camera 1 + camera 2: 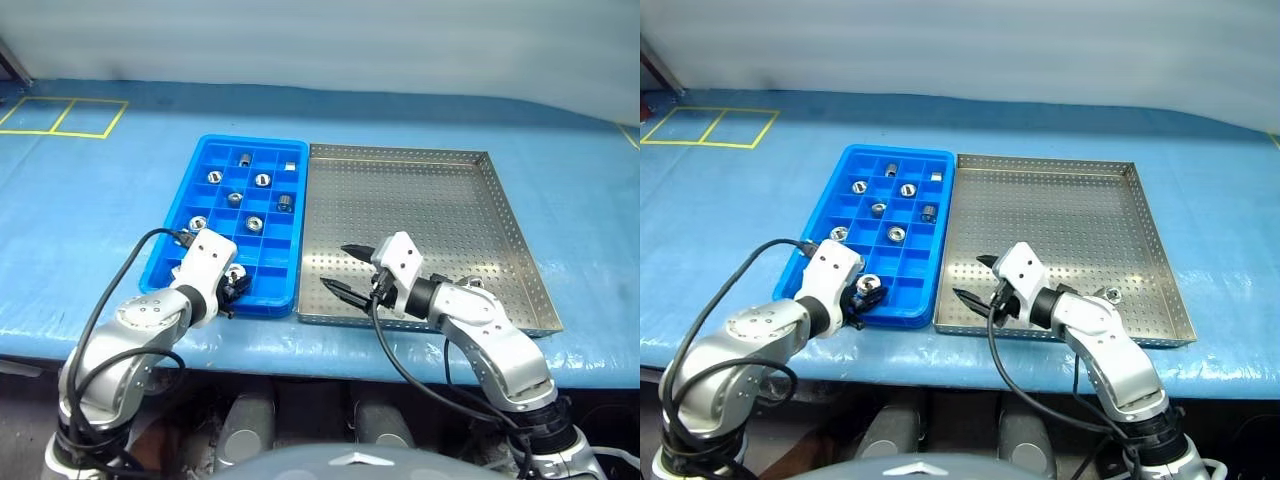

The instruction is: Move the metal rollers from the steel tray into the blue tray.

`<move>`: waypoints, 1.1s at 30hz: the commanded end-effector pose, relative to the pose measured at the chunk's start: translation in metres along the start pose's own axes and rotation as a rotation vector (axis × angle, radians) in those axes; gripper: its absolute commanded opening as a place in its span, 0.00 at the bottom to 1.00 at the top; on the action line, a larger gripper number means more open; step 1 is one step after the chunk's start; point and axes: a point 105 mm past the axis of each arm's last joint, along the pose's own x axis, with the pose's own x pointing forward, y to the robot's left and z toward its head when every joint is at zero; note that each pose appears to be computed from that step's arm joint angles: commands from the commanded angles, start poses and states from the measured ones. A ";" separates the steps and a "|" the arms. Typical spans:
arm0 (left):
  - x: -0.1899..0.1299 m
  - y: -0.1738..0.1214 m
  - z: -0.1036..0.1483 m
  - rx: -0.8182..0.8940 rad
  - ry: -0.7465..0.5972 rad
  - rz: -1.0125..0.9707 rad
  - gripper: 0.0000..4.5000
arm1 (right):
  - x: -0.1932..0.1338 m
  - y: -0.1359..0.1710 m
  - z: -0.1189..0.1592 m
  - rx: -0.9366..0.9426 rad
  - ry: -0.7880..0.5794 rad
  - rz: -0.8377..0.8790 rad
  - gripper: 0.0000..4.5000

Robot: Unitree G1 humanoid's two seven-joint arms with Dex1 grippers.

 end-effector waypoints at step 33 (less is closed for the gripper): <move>0.043 -0.097 0.079 0.231 -0.413 -0.626 0.65 | -0.070 -0.066 -0.005 -0.080 0.244 -0.541 0.82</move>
